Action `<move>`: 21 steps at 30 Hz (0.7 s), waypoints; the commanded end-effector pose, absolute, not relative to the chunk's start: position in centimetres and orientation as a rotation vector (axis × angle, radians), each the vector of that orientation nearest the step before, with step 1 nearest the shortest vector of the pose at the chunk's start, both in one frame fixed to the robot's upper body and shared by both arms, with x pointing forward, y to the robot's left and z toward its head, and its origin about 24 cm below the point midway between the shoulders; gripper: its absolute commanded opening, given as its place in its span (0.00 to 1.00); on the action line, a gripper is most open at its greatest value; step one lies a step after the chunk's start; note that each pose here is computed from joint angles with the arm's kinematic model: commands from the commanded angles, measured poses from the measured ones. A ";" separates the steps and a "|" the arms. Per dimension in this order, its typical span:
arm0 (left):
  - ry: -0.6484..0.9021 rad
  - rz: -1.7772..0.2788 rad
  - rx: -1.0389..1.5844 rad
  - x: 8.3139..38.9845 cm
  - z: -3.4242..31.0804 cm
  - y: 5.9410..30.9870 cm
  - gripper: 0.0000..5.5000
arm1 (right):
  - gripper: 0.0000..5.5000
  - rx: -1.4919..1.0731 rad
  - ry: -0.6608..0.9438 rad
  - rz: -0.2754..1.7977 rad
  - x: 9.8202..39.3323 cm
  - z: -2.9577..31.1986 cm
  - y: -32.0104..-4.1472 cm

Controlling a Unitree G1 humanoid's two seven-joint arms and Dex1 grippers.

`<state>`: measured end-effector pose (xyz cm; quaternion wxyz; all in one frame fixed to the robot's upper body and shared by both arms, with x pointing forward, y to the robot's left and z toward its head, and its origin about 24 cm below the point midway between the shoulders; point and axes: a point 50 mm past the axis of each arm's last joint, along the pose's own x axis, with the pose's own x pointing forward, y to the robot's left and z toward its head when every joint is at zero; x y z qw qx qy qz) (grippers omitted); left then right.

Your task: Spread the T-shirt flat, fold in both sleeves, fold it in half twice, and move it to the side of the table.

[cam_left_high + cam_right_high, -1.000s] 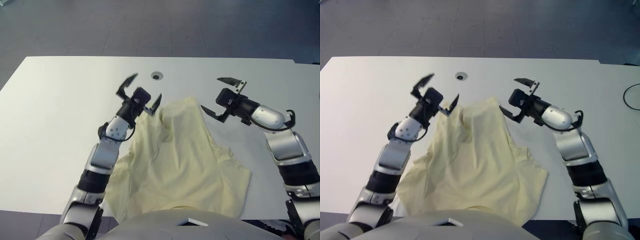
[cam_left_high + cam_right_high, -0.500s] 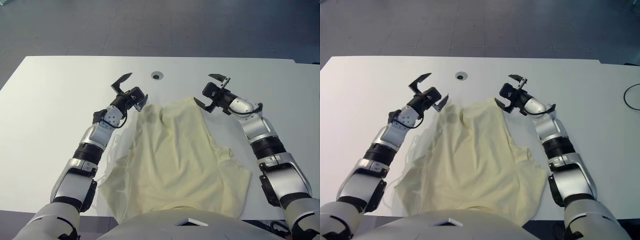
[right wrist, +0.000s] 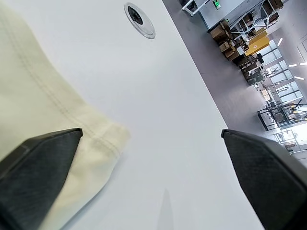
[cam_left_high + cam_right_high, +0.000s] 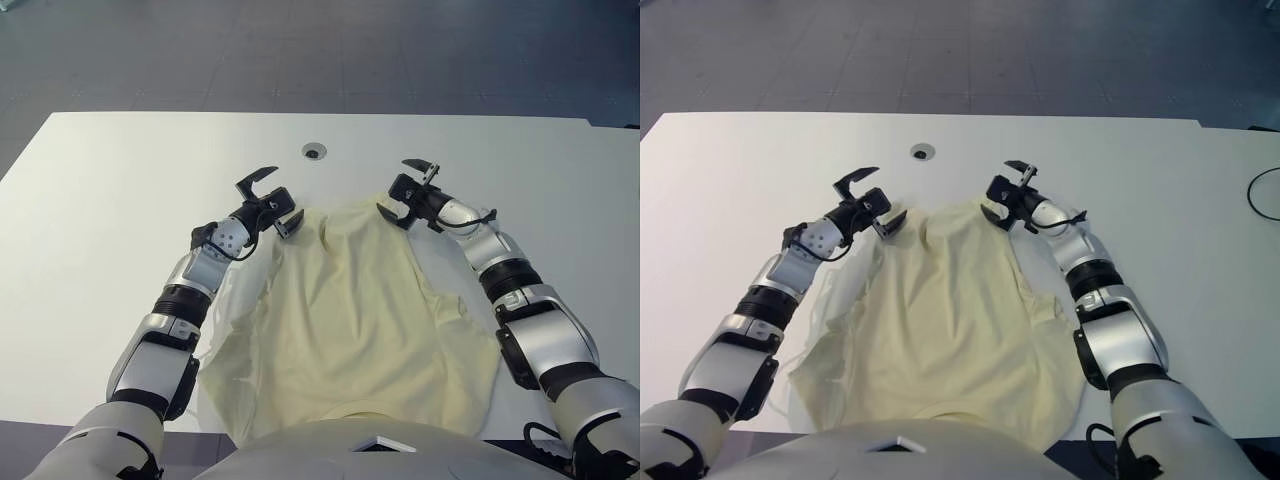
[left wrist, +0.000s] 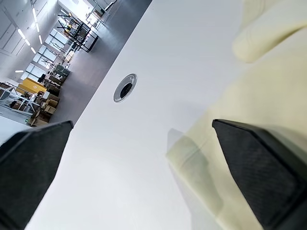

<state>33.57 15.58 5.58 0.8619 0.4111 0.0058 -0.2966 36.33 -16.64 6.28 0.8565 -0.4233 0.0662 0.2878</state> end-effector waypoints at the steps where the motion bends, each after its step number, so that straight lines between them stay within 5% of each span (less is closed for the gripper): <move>1: 0.094 -0.615 0.954 33.8 5.0 17.0 0.98 | 0.98 -0.948 0.190 0.598 36.7 6.1 -17.1; 9: 0.217 -0.539 1.074 34.4 2.9 18.7 0.98 | 0.98 -0.960 0.294 0.485 37.0 5.5 -19.5; 21: 0.217 -0.410 0.990 36.5 3.3 17.6 0.98 | 0.98 -0.911 0.364 0.332 37.4 5.2 -21.2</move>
